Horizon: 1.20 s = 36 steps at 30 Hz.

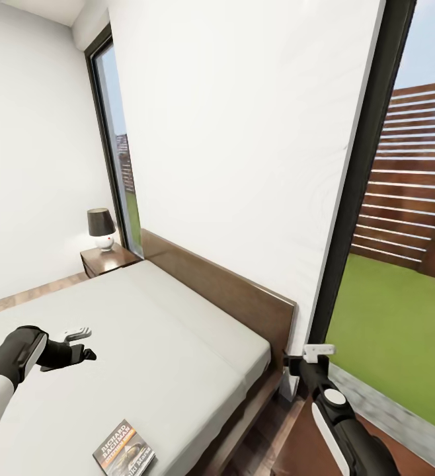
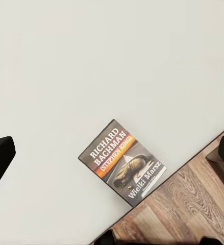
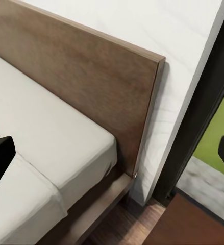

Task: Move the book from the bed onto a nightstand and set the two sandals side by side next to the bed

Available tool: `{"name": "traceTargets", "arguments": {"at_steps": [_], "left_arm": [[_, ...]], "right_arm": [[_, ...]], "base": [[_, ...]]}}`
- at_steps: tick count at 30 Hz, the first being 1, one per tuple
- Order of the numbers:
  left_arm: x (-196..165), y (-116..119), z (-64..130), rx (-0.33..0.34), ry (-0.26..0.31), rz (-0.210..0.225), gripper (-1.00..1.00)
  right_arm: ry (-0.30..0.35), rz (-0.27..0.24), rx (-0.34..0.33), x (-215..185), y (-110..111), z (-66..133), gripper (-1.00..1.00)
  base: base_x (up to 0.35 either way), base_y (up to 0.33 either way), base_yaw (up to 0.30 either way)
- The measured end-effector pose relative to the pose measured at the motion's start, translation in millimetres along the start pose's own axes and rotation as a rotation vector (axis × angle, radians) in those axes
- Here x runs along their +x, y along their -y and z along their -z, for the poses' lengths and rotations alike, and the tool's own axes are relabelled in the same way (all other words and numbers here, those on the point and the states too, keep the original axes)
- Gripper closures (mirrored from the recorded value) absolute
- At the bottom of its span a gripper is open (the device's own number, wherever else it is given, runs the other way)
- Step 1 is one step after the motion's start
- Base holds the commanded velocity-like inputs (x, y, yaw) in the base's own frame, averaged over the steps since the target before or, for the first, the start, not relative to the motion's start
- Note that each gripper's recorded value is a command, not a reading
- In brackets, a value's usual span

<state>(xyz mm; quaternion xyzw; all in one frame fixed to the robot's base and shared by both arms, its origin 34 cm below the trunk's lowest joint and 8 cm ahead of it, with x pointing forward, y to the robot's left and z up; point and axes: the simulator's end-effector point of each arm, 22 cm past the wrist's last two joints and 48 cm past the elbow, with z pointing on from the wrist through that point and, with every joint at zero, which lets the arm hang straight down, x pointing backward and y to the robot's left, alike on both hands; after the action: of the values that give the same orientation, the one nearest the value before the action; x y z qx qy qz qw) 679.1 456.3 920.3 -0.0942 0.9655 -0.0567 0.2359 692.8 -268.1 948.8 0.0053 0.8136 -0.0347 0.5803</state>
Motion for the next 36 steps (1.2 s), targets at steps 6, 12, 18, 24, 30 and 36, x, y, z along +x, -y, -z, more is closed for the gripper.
{"name": "traceTargets", "arguments": {"at_steps": [6,12,18,24,30,36], "left_arm": [[1,0,-4.9,0.000,0.000,0.000,-1.00],[1,0,-4.9,0.001,0.000,0.000,-1.00],[1,0,-4.7,0.001,0.001,0.000,-1.00],[1,0,-4.9,0.001,0.000,0.000,-1.00],[0,1,-5.1,0.002,0.002,-0.001,-1.00],[1,6,-6.7,0.009,0.000,-0.003,-1.00]], "right_arm": [[0.017,0.001,-0.004,-3,-2,-2.1,-1.00],[0.089,-0.007,-0.009,-38,-4,2.9,-1.00],[0.197,-0.022,-0.020,-84,-7,24.6,-1.00],[0.287,-0.035,-0.034,-113,-10,58.2,-1.00],[0.279,-0.033,-0.076,-93,-30,85.1,-1.00],[0.295,-0.035,-0.092,-92,-39,93.8,-1.00]], "base": [[0.000,0.000,0.000],[0.000,0.000,0.000],[0.000,0.000,0.000],[0.000,0.000,0.000],[0.000,0.000,0.000],[0.000,0.000,0.000]]}}
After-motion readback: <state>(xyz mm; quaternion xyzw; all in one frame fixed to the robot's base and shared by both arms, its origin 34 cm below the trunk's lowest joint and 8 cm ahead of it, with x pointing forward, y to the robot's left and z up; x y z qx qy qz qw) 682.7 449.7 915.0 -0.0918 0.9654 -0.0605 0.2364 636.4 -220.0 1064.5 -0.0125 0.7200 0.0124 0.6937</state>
